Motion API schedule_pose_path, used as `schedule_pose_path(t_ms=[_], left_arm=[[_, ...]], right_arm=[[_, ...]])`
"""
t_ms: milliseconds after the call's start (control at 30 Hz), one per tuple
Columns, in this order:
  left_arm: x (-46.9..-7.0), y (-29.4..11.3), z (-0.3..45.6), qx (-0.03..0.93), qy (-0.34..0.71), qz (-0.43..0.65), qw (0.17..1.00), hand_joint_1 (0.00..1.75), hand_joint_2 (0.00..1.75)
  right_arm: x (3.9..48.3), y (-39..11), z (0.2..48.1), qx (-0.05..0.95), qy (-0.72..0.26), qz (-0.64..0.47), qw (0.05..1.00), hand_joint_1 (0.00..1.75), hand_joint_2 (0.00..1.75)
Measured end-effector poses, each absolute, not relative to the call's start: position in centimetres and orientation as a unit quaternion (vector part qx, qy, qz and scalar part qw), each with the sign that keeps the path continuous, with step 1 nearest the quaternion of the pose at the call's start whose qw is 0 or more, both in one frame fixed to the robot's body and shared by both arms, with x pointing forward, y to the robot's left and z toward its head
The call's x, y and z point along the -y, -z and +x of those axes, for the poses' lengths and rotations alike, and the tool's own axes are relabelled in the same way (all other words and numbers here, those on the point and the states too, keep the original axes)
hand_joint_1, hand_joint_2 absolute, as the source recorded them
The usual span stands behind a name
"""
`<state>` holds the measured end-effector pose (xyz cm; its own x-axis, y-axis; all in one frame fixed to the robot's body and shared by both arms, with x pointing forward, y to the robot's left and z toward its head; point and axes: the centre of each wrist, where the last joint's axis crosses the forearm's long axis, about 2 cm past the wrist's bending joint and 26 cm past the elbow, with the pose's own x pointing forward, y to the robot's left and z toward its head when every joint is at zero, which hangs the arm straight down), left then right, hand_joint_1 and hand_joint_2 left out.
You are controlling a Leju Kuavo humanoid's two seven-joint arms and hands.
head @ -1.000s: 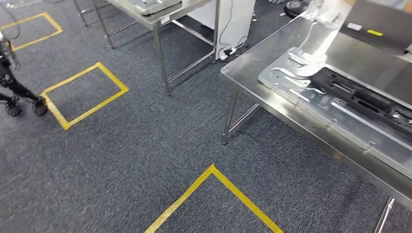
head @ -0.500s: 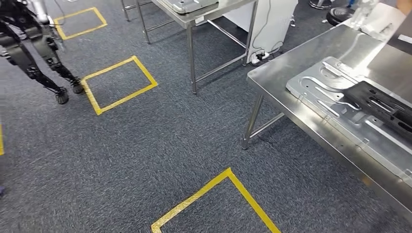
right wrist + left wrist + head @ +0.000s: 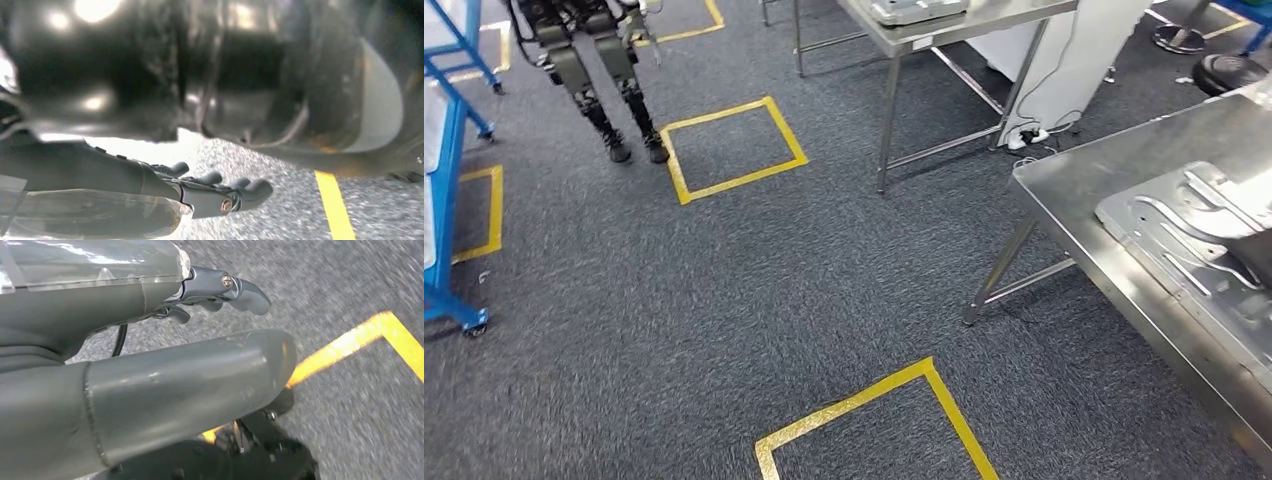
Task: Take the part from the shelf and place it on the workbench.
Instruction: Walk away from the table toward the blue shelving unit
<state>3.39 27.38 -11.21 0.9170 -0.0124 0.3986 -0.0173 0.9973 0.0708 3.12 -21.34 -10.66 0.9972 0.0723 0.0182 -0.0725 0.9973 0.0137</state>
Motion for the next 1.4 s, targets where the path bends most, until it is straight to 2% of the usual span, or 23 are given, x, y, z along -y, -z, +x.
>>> schedule_pose_path(t_ms=[1400], left_arm=[[-27.3,11.2,3.49,0.203,-0.007,0.035,0.978,0.0,0.0]], right_arm=[[21.61,10.72,3.01,0.009,-0.046,0.008,0.999,0.0,0.0]])
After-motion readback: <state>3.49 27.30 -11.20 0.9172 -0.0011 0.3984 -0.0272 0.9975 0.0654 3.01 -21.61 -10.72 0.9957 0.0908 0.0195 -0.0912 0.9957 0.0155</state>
